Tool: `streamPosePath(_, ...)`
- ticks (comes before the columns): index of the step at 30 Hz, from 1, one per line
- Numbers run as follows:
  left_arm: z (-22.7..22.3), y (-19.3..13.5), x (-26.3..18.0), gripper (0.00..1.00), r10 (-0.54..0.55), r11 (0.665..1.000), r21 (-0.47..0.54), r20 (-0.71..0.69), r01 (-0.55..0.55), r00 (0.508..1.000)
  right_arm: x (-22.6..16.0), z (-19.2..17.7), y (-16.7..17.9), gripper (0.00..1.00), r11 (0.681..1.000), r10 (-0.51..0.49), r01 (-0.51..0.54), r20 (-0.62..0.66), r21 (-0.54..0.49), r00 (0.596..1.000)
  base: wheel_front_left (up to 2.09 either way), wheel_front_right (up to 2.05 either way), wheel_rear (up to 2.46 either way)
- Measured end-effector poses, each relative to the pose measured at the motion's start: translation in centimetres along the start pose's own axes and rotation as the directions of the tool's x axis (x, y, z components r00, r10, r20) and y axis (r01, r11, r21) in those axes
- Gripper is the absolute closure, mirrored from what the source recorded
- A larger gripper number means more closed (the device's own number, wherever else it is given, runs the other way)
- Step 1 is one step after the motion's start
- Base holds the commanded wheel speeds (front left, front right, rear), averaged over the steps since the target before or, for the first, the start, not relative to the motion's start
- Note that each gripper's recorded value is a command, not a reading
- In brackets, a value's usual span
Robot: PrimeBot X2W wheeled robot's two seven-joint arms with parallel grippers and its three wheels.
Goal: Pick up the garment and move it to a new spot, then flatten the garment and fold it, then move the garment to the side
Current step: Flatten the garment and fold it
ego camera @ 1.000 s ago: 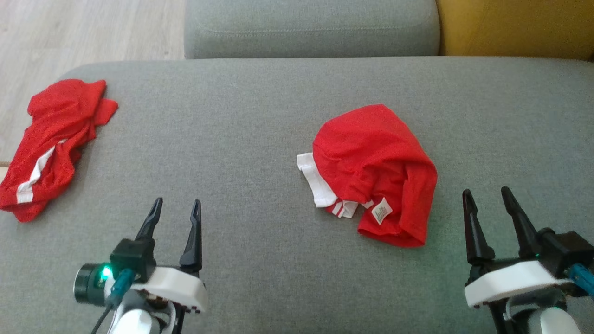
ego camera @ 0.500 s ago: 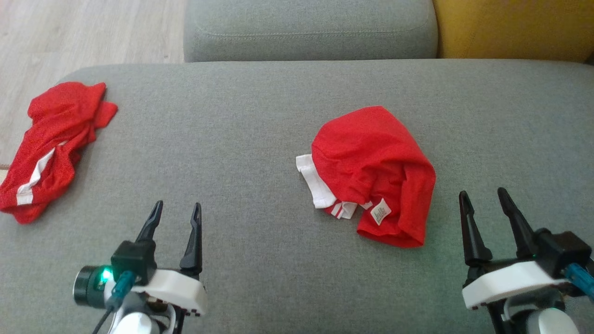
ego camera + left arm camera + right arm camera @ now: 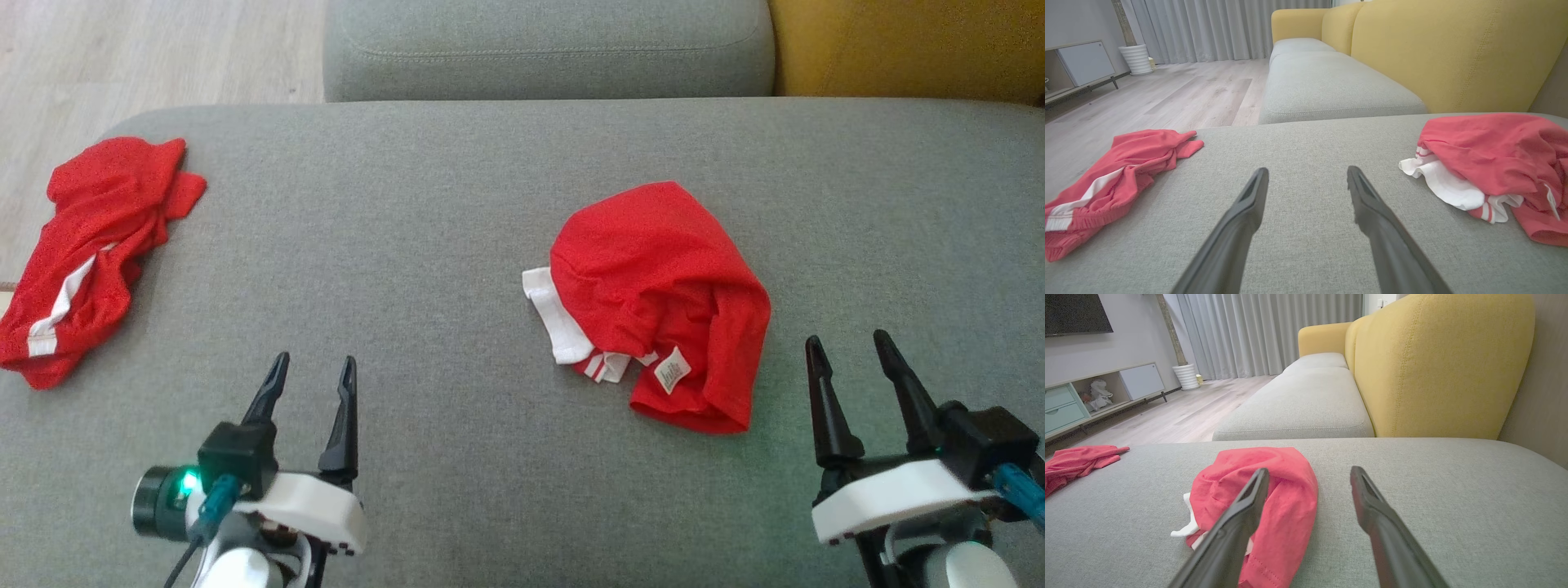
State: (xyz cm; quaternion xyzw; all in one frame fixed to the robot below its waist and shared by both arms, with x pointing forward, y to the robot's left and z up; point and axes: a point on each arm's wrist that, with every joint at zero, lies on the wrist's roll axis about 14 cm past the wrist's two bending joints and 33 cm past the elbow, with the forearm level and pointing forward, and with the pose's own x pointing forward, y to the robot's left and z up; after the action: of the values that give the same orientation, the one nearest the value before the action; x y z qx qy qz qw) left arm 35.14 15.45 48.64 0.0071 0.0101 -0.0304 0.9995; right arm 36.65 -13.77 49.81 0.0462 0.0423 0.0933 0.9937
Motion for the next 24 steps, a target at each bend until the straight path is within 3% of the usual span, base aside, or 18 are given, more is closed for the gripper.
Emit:
streamPosePath(6,0.2,-0.1,0.5,0.0,-0.006,1.0,0.002,0.005,0.006,1.0,0.4,-1.1,0.9,0.0,1.0,0.029,-0.03,-0.043,-0.009,0.999,0.0,0.0,0.0)
streamPosePath(11,0.5,-0.1,1.3,0.0,-0.001,1.0,-0.004,0.015,0.001,1.0,1.8,-4.0,4.2,0.0,0.989,0.128,-0.138,-0.166,-0.05,0.978,0.0,0.0,0.0)
streamPosePath(18,1.4,-0.1,3.2,0.0,0.009,1.0,-0.014,0.05,-0.008,0.999,6.2,-6.4,9.1,0.0,0.929,0.286,-0.333,-0.261,-0.16,0.922,0.0,0.0,0.0)
streamPosePath(24,0.8,1.3,3.4,0.0,0.053,0.999,-0.011,0.031,-0.053,0.998,7.4,-10.1,9.8,0.0,0.903,0.299,-0.391,-0.39,-0.18,0.871,0.0,0.0,0.0)
